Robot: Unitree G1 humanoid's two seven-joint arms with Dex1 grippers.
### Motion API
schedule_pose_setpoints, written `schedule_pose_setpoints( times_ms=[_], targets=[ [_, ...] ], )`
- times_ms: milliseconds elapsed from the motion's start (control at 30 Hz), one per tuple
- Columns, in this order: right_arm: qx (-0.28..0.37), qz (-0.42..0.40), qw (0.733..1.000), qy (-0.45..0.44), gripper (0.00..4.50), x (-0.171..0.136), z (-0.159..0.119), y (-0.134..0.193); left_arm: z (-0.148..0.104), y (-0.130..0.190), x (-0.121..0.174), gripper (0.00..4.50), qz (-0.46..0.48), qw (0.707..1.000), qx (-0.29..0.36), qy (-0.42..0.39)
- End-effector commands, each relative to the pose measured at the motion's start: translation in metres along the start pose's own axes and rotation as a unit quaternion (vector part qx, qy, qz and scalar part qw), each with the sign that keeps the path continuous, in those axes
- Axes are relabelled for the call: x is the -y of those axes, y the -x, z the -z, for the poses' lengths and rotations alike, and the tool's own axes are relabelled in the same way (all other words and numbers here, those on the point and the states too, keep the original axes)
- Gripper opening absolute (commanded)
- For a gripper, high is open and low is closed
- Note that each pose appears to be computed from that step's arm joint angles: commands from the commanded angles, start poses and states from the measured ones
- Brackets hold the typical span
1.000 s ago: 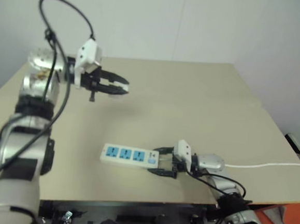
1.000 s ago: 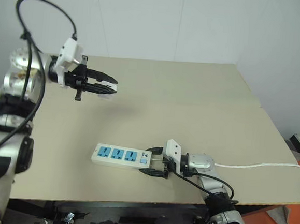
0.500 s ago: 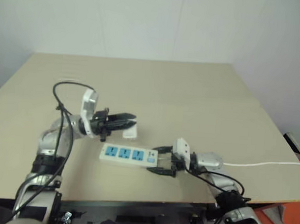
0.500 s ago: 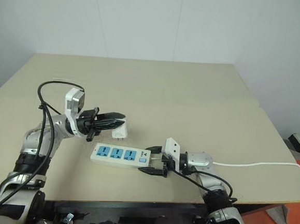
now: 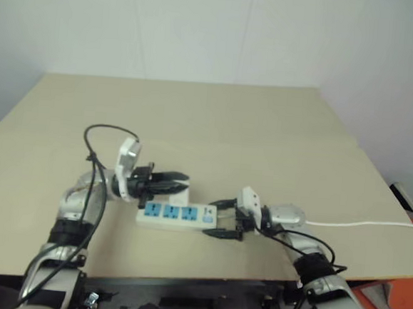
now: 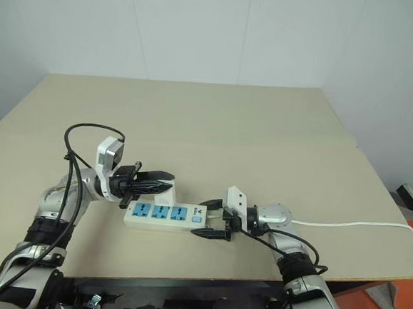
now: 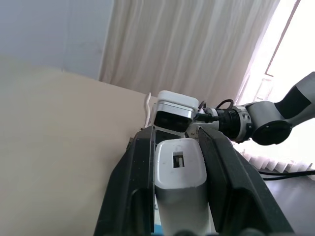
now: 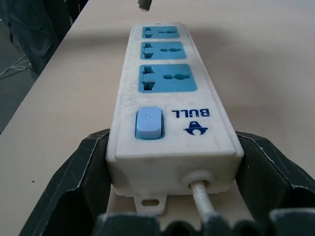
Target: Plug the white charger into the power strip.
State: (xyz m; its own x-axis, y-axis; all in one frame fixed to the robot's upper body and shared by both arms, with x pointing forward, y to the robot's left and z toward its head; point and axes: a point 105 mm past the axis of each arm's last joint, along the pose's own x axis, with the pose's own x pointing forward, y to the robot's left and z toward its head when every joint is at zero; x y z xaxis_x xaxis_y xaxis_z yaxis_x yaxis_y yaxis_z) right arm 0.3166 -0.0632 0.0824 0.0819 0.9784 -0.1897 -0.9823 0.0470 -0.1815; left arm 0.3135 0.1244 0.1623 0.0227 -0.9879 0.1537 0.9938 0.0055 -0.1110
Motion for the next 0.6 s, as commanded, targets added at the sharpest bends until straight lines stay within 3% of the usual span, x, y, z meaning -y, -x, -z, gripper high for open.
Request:
schedule_pose_setpoints(
  times_ms=[33, 267, 600],
  targets=[
    [-0.024, -0.012, 1.000, -0.009, 3.44, -0.006, 0.012, -0.002, 0.006, -0.002, 0.001, 1.03, 0.012, 1.000, -0.017, -0.015],
    [-0.026, -0.014, 1.000, -0.008, 3.44, -0.006, 0.012, -0.003, 0.023, -0.010, -0.007, 1.03, 0.012, 1.000, -0.023, -0.005],
    [-0.030, -0.013, 0.999, -0.006, 3.44, -0.007, 0.013, -0.001, 0.025, -0.016, -0.013, 1.03, 0.015, 1.000, -0.015, -0.006]
  ],
)
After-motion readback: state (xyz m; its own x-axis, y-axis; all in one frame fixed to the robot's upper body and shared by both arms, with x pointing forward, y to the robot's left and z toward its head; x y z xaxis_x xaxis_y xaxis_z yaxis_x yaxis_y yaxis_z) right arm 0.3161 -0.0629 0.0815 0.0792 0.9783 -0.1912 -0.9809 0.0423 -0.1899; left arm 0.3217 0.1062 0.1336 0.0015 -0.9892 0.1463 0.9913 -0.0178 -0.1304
